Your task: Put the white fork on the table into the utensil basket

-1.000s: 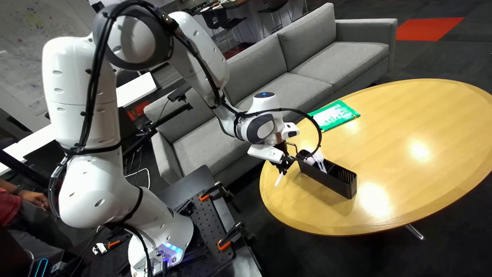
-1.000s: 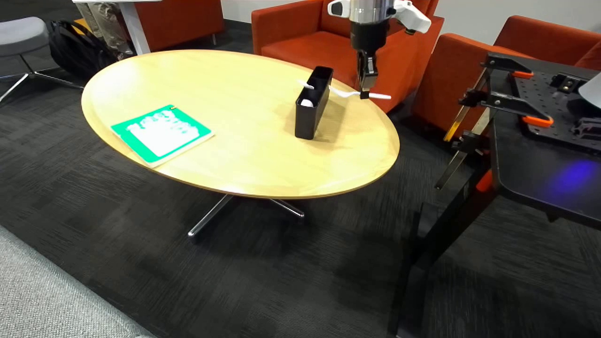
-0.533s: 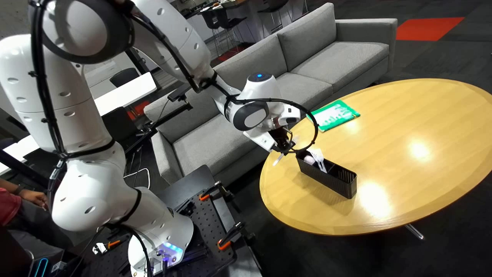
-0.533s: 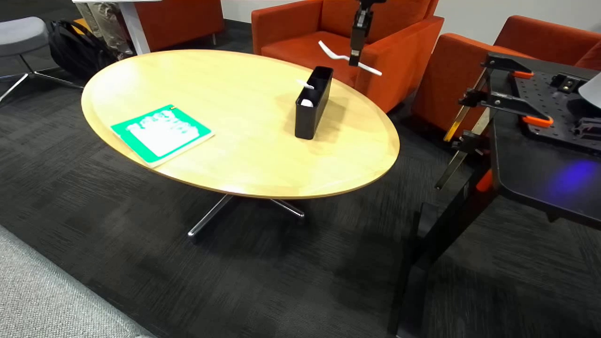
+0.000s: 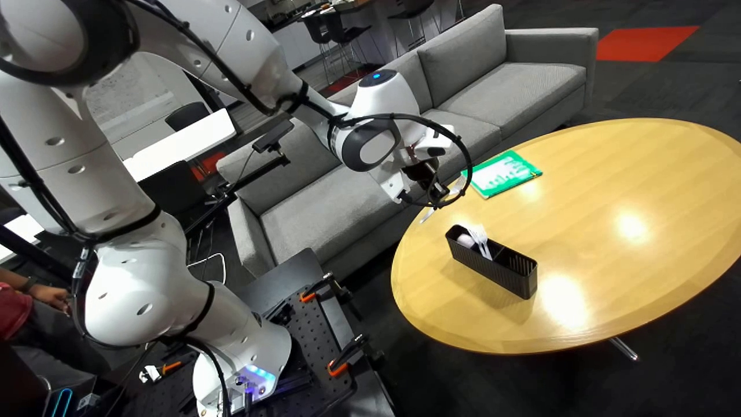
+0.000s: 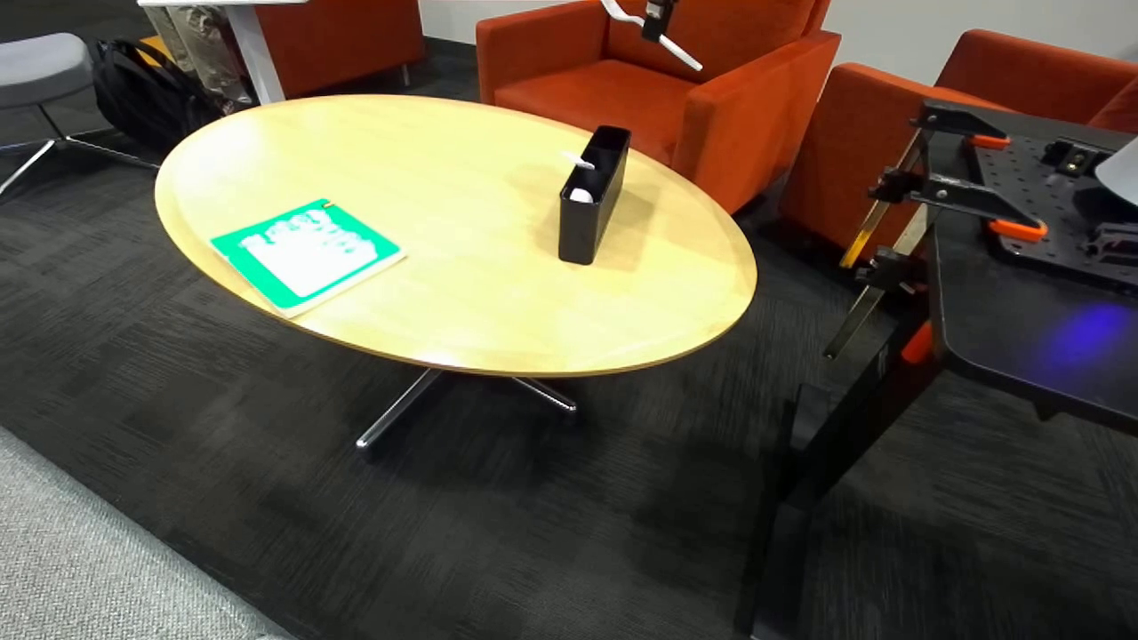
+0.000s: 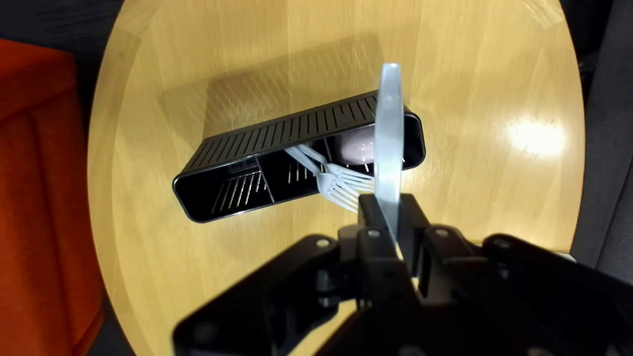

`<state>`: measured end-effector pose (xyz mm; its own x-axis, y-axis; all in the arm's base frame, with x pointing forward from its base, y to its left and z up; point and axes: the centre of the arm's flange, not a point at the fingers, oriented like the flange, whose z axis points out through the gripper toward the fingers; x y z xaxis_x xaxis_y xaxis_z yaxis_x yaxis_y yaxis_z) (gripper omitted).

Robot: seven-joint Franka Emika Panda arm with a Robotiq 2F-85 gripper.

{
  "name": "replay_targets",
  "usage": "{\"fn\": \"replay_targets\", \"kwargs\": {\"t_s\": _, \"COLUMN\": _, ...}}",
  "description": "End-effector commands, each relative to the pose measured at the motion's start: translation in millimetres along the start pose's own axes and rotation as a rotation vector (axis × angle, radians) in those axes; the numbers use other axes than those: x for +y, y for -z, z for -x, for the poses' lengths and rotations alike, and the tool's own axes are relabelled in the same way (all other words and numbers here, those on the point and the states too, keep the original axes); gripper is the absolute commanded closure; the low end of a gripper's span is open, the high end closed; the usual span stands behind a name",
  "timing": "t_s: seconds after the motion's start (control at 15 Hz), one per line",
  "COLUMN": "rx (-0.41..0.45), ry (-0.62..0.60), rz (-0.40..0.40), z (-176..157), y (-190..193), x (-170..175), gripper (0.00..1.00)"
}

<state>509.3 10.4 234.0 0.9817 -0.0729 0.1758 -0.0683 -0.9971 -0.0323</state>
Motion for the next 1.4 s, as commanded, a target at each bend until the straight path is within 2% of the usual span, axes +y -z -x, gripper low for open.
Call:
{"fn": "replay_targets", "kwargs": {"t_s": 0.0, "rx": -0.005, "ry": 0.0, "rz": 0.0, "z": 0.9, "y": -2.2, "x": -0.2, "gripper": 0.87}}
{"fn": "replay_targets", "kwargs": {"t_s": 0.07, "rx": -0.01, "ry": 0.001, "rz": 0.0, "z": 1.9, "y": -4.7, "x": -0.2, "gripper": 0.87}}
{"fn": "replay_targets", "kwargs": {"t_s": 0.13, "rx": -0.018, "ry": -0.028, "rz": 0.021, "z": -2.0, "y": -18.1, "x": 0.1, "gripper": 0.97}}
{"fn": "replay_targets", "kwargs": {"t_s": 0.47, "rx": 0.006, "ry": -0.151, "rz": 0.098, "z": -19.0, "y": -61.9, "x": 18.6, "gripper": 0.97}}
{"fn": "replay_targets", "kwargs": {"t_s": 0.73, "rx": 0.168, "ry": -0.251, "rz": 0.208, "z": -31.3, "y": -88.1, "x": 28.8, "gripper": 0.97}}
{"fn": "replay_targets", "kwargs": {"t_s": 1.13, "rx": 0.427, "ry": -0.364, "rz": 0.395, "z": -46.8, "y": -103.1, "x": 26.8, "gripper": 0.97}}
{"fn": "replay_targets", "kwargs": {"t_s": 1.33, "rx": 0.514, "ry": -0.424, "rz": 0.505, "z": -48.8, "y": -110.3, "x": 24.2, "gripper": 0.97}}
